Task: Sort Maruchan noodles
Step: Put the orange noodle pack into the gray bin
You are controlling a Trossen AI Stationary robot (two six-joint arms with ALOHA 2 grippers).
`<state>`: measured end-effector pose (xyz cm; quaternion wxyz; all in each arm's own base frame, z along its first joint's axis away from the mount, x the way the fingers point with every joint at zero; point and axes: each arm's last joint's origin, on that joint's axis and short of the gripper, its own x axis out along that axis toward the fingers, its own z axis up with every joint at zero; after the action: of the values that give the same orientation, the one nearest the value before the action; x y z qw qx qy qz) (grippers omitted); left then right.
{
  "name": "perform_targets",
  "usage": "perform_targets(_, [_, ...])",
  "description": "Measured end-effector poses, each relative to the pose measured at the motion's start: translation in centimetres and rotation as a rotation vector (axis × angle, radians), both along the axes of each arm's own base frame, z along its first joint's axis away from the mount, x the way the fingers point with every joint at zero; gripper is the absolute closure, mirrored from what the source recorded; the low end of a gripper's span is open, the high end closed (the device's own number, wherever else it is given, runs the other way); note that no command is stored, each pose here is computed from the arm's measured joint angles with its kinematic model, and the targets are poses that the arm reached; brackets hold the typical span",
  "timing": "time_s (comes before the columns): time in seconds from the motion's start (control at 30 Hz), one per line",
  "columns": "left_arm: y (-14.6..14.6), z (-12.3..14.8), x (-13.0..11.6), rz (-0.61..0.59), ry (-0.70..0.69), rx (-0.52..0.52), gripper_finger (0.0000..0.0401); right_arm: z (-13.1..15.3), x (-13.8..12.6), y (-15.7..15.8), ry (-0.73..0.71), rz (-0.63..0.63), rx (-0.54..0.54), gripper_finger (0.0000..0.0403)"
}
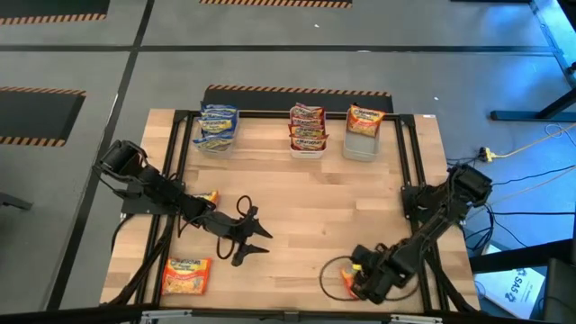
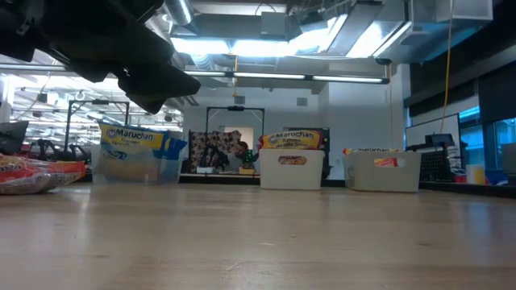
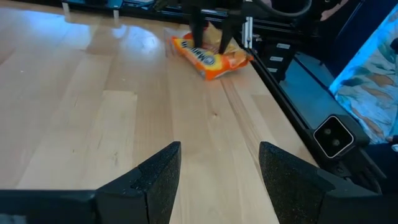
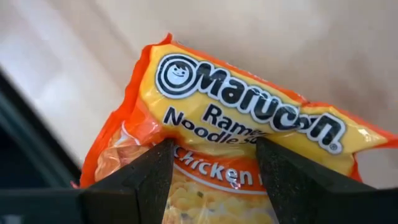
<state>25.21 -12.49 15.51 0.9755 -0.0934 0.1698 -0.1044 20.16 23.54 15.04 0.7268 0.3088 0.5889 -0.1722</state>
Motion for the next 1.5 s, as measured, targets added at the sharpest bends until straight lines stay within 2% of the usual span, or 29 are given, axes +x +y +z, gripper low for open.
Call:
perform_targets(0.3, [-0.1,0.0,0.0,0.004,0.001,-0.006,0.019,-0.1,3.8,-4.0,-0.113,-0.012,-0.17,0.0178])
perform_targets(0.5, [0.2,0.1,0.1,0.025,0.0,-0.037,0.019,0.0,5.5,-6.4,-0.134,0.014,-0.235,0.0178])
perform_targets(0.67, [-0.1,0.5,0.9,0.046,-0.019,-0.041,0.019,2.3,4.3,-6.1,-0.209,0.05,-0.271,0.0178])
perform_targets(0.93, [-1.1,0.5,5.9,0.065,-0.014,0.017,0.019,5.3,0.2,-6.4,-0.24,-0.002,-0.325,0.0178])
perform_targets(1.1, [-1.0,-0.4,9.2,0.101,0.047,0.055,0.019,4.4,-2.8,-7.9,-0.274,-0.094,-0.273,0.0178])
perform_targets(1.37, [-1.2,-0.9,13.9,0.071,0.035,0.025,0.019,0.2,-6.1,-10.8,-0.369,-0.2,-0.03,0.0178])
perform_targets(1.5, [-1.6,-2.1,15.8,0.052,0.039,0.052,0.019,-1.8,-7.1,-11.8,-0.431,-0.234,0.076,0.0178])
